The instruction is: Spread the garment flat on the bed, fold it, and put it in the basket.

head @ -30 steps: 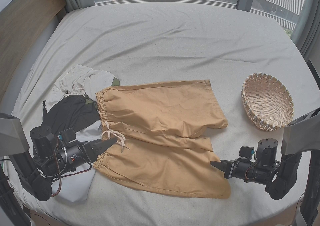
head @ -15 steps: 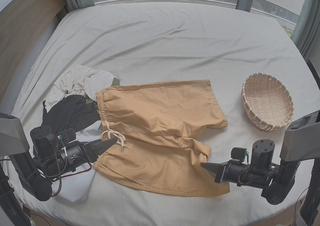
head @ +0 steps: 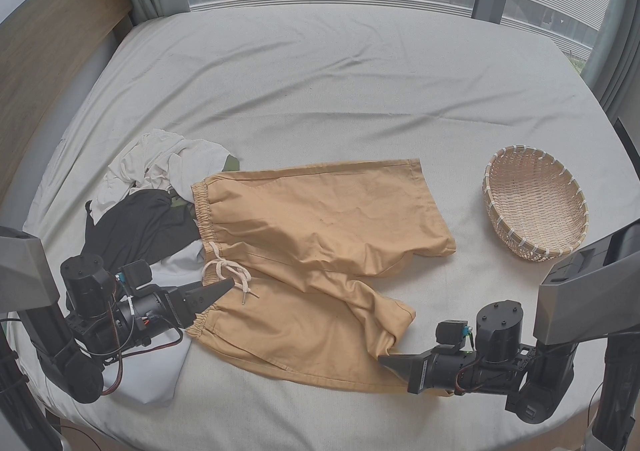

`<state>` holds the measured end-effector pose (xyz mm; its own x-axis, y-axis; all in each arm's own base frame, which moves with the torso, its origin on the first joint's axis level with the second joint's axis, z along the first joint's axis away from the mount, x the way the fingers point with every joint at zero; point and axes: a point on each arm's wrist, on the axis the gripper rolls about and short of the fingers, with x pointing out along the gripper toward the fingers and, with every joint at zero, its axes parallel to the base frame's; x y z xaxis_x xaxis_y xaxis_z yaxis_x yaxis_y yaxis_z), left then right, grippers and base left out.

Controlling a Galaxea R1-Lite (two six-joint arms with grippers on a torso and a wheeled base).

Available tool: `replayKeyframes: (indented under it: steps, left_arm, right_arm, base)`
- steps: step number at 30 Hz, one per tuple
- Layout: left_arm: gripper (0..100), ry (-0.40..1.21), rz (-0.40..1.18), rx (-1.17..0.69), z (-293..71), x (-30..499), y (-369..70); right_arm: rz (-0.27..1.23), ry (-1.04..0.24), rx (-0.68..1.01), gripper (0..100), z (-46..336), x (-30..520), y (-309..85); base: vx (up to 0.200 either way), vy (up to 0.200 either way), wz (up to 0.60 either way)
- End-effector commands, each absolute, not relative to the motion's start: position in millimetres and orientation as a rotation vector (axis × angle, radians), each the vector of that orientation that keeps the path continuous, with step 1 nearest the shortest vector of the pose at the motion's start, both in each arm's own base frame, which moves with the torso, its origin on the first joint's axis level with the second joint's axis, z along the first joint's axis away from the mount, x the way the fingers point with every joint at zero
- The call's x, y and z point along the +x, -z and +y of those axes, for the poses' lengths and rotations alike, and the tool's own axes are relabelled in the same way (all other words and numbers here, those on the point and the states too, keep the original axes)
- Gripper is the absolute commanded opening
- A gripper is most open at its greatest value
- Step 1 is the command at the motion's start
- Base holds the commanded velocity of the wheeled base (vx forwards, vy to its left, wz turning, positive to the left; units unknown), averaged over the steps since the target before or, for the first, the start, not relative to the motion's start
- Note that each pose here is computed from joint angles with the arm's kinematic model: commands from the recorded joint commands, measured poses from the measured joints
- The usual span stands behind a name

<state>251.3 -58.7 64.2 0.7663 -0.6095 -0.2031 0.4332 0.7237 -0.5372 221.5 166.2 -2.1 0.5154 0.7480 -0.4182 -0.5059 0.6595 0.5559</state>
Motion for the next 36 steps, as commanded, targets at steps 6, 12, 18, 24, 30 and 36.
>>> replayKeyframes:
  steps: [6, 12, 18, 24, 30, 36]
  left_arm:
    - [100, 0.590, 0.394, -0.488, -59, 252, -62]
    - [100, 0.590, 0.389, -0.488, -59, 252, -63]
    - [100, 0.590, 0.389, -0.487, -60, 252, -63]
    - [100, 0.591, 0.386, -0.487, -60, 253, -63]
    - [100, 0.600, 0.386, -0.476, -62, 253, -62]
    - [100, 0.601, 0.383, -0.470, -62, 253, -63]
  right_arm:
    - [0.712, -0.795, 0.382, 100, 170, 213, 4]
    - [0.737, -0.809, 0.371, 100, 172, 205, 5]
    - [0.711, -0.828, 0.404, 100, 172, 205, -6]
    - [0.670, -0.741, 0.421, 100, 155, 222, -7]
    - [0.644, -0.643, 0.423, 100, 132, 235, -5]
    - [0.599, -0.590, 0.434, 100, 121, 256, -1]
  base:
    - [0.000, 0.000, 0.00]
    - [0.000, 0.000, 0.00]
    - [0.000, 0.000, 0.00]
    - [0.000, 0.000, 0.00]
    - [0.000, 0.000, 0.00]
    - [0.000, 0.000, 0.00]
